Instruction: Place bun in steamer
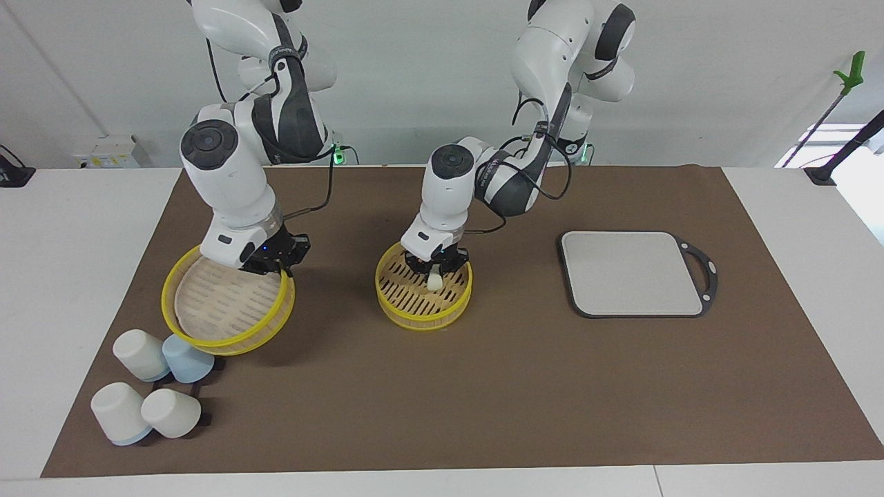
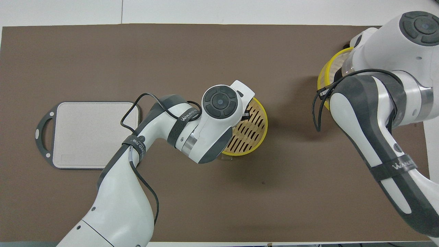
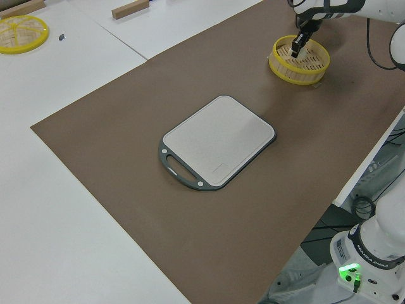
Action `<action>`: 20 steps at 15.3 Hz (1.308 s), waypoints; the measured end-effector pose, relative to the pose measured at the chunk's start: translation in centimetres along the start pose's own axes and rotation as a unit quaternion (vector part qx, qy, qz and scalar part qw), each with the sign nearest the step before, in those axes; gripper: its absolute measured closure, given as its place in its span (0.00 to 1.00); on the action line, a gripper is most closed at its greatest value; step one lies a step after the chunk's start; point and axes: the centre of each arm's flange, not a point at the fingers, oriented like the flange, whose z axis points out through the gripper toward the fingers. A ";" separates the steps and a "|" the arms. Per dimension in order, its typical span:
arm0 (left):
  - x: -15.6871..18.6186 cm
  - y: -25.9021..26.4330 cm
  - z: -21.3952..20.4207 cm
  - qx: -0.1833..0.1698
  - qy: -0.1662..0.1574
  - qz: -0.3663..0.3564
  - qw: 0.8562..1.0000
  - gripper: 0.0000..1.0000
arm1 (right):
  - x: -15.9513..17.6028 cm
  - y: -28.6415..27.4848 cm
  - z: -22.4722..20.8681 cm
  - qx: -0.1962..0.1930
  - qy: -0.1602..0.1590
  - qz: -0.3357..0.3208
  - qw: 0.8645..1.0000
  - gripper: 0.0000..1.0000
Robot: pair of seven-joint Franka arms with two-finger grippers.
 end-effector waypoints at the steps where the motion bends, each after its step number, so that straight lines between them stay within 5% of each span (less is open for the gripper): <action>1: -0.1 0.1 0.1 0.002 0.001 0.002 1.000 0.68 | 0.0 0.0 -0.1 0.000 0.000 0.000 1.000 0.92; 8: 0.0 0.0 0.0 0.003 0.003 -0.012 1.000 0.01 | 0.1 -0.8 -0.3 0.002 0.004 -0.004 1.000 0.92; 12: 2.0 -3.2 -5.6 0.012 0.008 -0.036 0.999 0.00 | 1.0 -4.2 -2.1 0.015 0.025 0.010 1.000 0.92; 20: 6.4 -22.2 -22.1 0.041 0.004 -0.041 0.998 0.00 | 2.3 -18.4 -4.1 0.016 0.043 0.054 0.997 0.92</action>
